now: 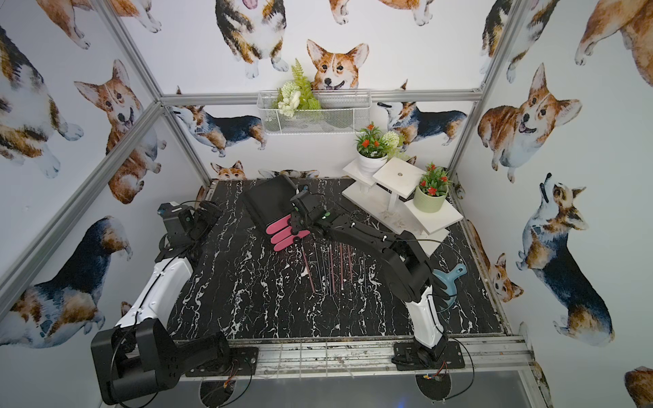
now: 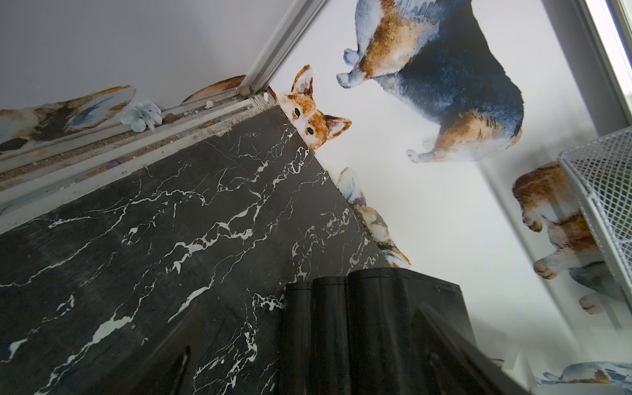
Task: Please place the pencils in the drawer according to their color
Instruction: Close the drawer in the storage box.
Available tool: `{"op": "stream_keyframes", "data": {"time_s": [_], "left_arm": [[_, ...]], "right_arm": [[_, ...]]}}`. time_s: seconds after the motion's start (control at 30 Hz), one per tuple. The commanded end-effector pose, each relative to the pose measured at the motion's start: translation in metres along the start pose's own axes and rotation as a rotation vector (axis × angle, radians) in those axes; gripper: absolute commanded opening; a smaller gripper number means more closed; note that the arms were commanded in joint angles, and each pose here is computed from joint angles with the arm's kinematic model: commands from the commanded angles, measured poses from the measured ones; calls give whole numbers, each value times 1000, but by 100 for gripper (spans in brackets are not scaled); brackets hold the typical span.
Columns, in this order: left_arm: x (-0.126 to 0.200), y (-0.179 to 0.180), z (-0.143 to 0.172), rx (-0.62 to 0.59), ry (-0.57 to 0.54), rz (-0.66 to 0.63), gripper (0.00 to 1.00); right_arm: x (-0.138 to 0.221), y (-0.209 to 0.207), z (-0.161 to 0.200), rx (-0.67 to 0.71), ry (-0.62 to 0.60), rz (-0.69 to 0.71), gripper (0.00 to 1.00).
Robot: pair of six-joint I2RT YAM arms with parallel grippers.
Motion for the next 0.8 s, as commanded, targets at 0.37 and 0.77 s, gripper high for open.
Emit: {"op": "stream_keyframes", "data": {"time_s": [0.37, 0.77], "left_arm": [[0, -4, -5, -3, -15, 14, 100], [0, -3, -4, -10, -10, 6, 100]], "right_arm": [[-6, 1, 2, -117, 0, -77, 25], [13, -18, 35, -154, -26, -281, 40]]}}
Point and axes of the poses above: each gripper's point midway between its finger pads, its own x axis back along the fingers, its own y axis along the line the jaws close on, z = x × y, the point moved 3 cm from there along x, back along the fingers, and after that the axes turned 13 degrees about -x, right-handed, at the moved point
